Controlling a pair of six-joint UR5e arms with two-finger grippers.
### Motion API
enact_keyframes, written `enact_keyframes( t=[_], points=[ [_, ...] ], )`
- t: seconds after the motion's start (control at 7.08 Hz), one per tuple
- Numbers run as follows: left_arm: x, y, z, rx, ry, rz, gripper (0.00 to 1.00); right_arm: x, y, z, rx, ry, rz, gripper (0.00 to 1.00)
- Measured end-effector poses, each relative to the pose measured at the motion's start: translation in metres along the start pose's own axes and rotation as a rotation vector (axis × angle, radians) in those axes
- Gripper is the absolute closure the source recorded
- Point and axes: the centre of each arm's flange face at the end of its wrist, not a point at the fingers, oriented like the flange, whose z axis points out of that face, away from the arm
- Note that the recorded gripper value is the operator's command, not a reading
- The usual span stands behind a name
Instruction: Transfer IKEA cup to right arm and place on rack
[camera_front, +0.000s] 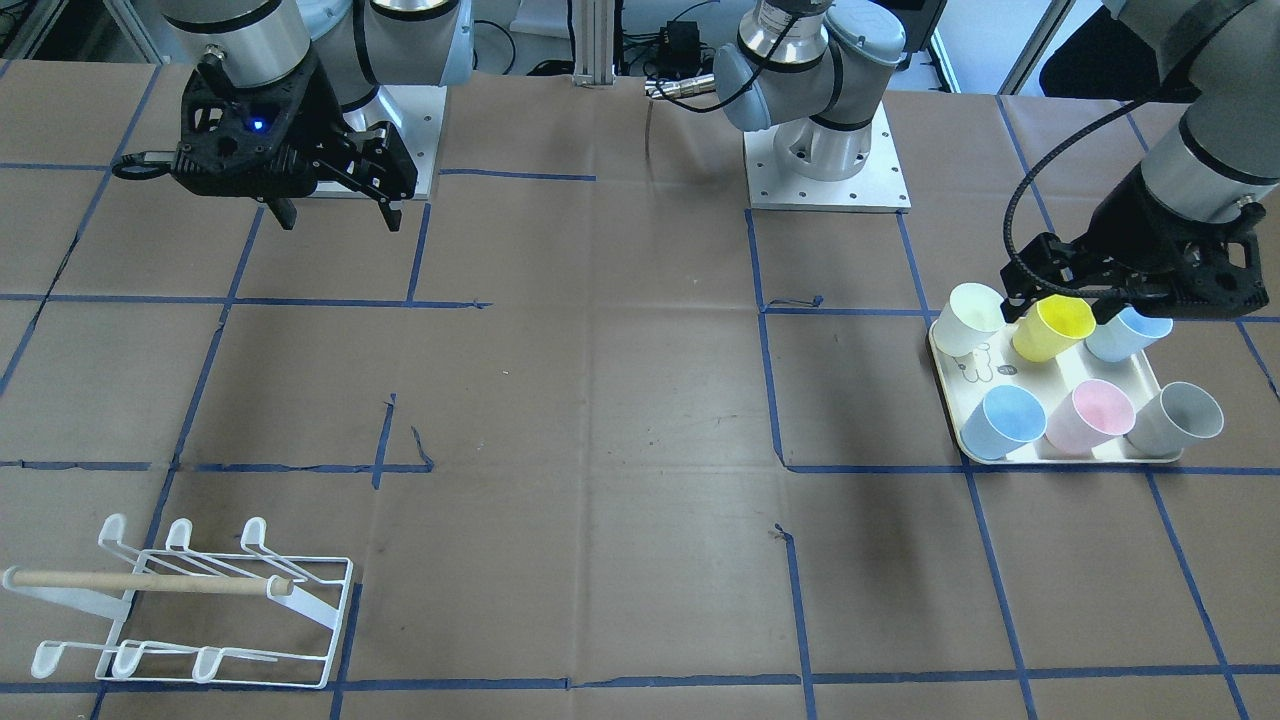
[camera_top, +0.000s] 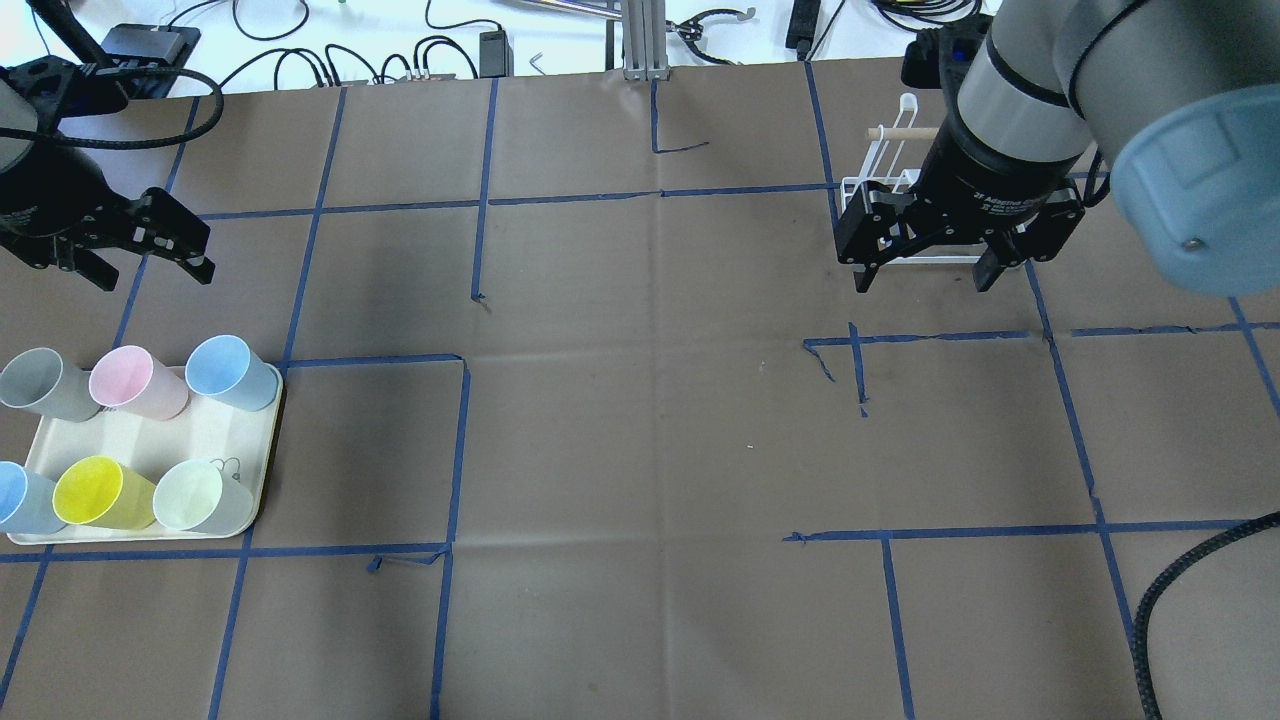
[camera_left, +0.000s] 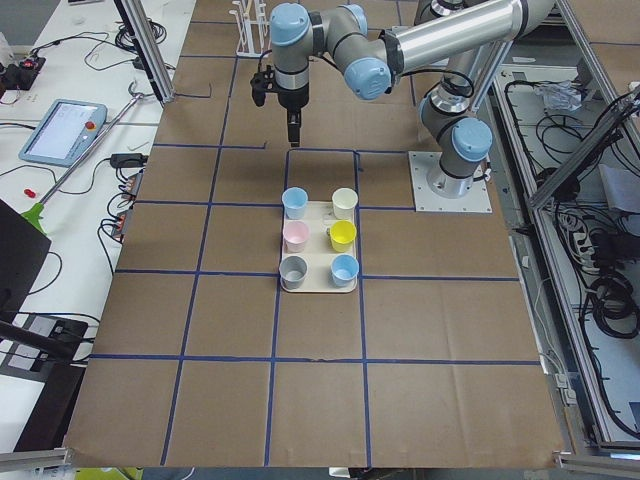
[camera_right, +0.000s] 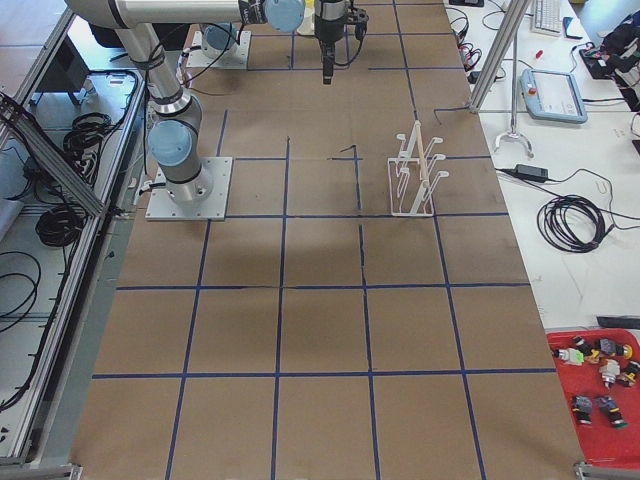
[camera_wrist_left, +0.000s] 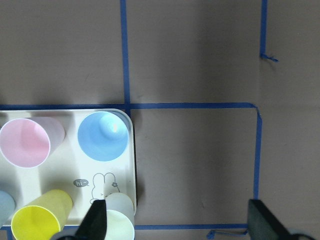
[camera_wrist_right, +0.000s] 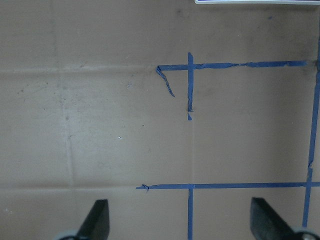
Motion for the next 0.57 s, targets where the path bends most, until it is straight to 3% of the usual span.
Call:
enact_keyframes(
  t=[0.28, 0.57],
  points=[
    [-0.012, -0.004, 0.019, 0.005, -0.002, -0.008, 0.01, 0.0, -0.001, 0.0, 0.001, 0.0, 0.002, 0.0],
    [-0.013, 0.002, 0.064, 0.022, -0.011, 0.012, 0.01, 0.0, -0.001, 0.0, 0.002, 0.0, 0.002, 0.0]
  ],
)
